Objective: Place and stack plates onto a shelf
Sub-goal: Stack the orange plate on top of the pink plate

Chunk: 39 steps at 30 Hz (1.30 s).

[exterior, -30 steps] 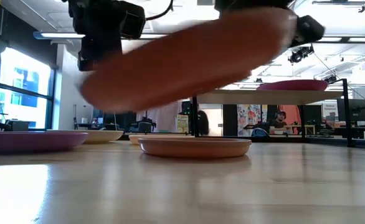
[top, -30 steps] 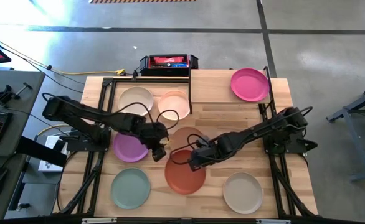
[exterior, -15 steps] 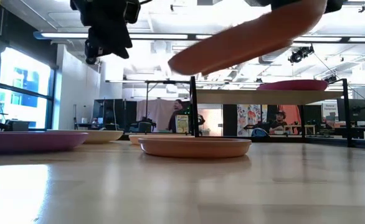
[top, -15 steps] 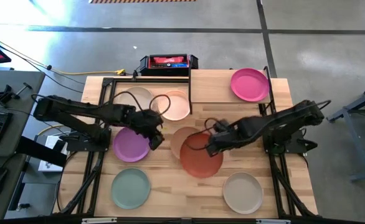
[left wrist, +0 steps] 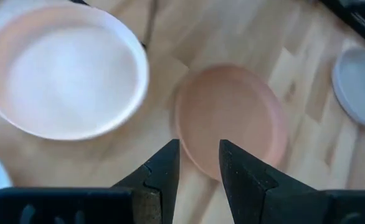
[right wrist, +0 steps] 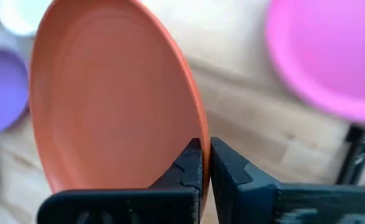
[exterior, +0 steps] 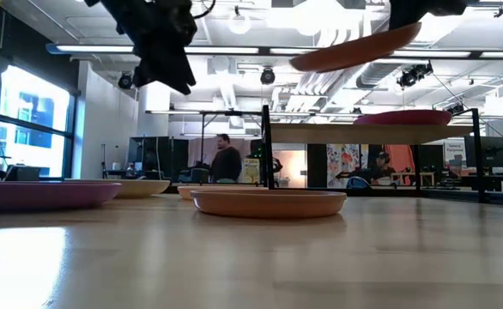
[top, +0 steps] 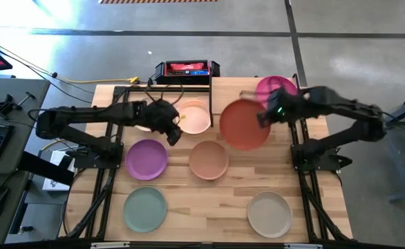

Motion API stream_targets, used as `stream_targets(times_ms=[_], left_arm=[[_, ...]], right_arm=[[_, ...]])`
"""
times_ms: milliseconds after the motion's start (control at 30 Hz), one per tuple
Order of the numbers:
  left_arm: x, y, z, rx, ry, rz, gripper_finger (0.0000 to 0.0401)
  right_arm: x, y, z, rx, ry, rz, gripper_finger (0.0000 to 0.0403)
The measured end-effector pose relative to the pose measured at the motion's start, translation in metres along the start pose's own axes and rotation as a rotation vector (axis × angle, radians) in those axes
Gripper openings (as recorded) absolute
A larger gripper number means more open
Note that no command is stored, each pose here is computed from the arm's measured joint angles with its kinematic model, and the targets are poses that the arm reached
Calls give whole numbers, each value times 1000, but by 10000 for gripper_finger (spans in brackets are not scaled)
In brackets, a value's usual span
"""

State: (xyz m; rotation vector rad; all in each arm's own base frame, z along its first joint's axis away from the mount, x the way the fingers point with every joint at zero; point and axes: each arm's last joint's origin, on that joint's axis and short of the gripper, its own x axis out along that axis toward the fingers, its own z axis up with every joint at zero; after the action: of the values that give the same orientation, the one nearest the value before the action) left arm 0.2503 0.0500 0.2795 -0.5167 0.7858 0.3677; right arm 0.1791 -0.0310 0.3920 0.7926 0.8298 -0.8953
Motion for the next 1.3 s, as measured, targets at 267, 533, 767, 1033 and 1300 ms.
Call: stream_targets(times_ms=[267,533,767,1033,1300], left_arm=[[-2,28,19,-91,-101,49,104],[-7,42,40,-56,-273,47,104],[-12,48,55,0,-409,42,104],[-14,56,58,13,-421,68,104],[-14,57,57,49,-411,80,104]], right_arm=[[-25,-59,25,102,-144,-49,0],[-38,-93,32,177,-226,-136,0],[-42,-110,39,185,-247,-109,0],[-44,-120,43,213,-254,-129,0],[-11,-126,15,369,-282,-8,0]])
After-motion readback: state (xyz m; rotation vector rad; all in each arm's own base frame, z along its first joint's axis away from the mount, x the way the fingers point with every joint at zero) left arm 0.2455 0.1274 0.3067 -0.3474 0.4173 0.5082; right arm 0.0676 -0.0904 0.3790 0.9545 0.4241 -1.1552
